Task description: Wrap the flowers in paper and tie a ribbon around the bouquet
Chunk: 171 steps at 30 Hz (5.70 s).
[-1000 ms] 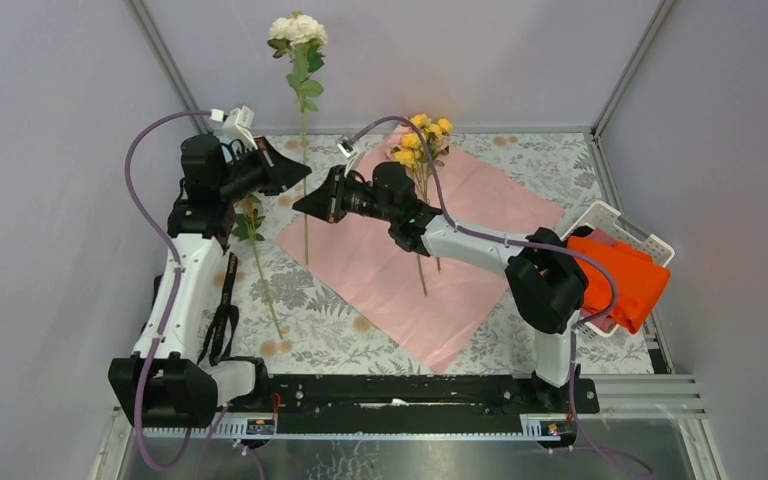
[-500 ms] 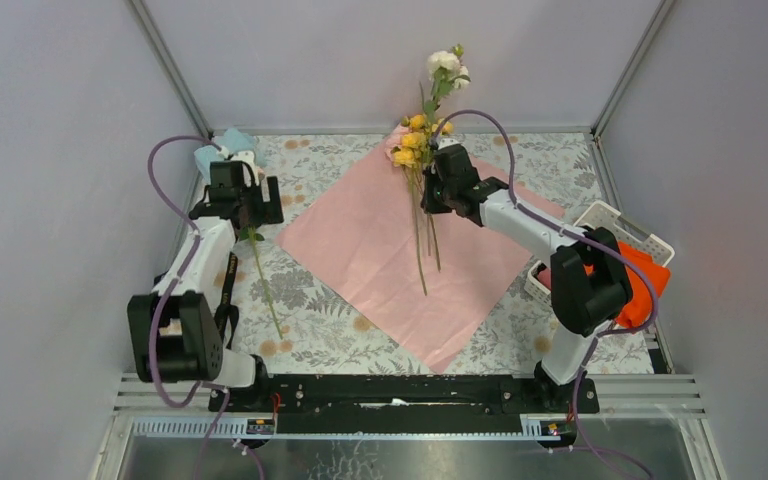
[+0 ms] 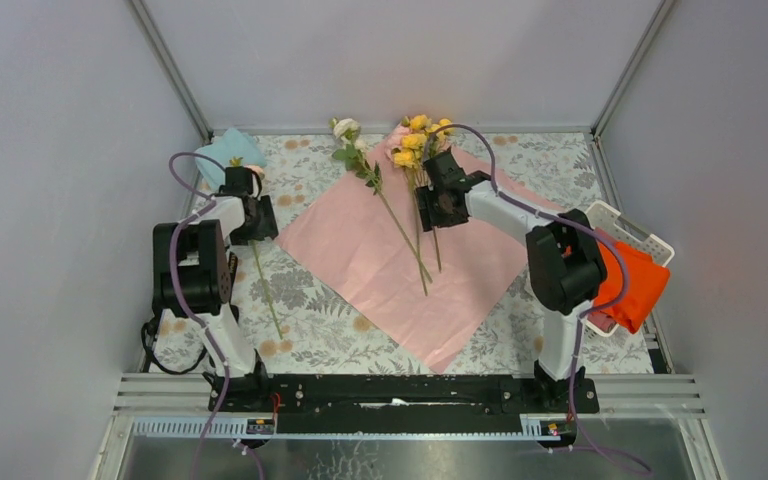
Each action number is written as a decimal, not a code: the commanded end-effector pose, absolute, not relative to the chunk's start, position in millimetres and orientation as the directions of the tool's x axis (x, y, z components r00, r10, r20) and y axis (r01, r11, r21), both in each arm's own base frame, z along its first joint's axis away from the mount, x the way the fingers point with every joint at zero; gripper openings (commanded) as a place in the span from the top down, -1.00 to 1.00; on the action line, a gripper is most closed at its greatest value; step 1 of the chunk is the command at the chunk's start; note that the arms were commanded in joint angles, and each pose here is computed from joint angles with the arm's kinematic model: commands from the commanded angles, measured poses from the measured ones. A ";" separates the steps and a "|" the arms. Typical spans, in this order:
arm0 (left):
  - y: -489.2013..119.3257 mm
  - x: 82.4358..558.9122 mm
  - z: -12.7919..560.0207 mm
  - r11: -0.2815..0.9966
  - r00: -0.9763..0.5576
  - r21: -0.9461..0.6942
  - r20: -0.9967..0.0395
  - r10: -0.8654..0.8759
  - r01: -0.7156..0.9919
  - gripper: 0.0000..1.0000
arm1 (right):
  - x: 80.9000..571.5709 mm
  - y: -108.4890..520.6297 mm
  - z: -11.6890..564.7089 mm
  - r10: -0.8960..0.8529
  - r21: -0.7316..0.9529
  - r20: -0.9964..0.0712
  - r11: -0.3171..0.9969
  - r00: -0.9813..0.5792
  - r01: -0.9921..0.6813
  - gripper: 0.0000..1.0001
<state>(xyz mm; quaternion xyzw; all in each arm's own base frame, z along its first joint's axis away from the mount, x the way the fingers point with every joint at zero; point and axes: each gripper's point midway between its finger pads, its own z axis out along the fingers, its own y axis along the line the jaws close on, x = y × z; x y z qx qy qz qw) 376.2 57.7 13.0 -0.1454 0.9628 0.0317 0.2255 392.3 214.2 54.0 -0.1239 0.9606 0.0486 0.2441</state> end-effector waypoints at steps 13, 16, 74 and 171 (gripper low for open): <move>58.4 396.4 -0.7 0.916 -0.842 -0.160 -0.360 -0.402 -0.369 1.00 | 368.6 211.5 154.9 -0.166 0.125 -0.647 0.940 -0.744 -0.318 -0.29; 66.4 405.7 50.1 0.898 -0.775 -0.235 -0.455 -0.439 -0.371 1.00 | 361.5 220.1 168.8 -0.162 0.172 -0.669 0.916 -0.725 -0.364 -0.29; -16.8 344.1 58.9 0.974 -0.847 -0.217 -0.528 -0.062 0.064 -0.97 | 443.7 186.8 64.4 -0.134 0.200 -0.493 0.944 -0.859 -0.262 -0.05; -15.8 341.9 58.2 0.976 -0.842 -0.200 -0.539 -0.033 0.090 -0.98 | 531.1 195.5 75.2 -0.002 0.207 -0.657 0.961 -0.754 -0.183 1.00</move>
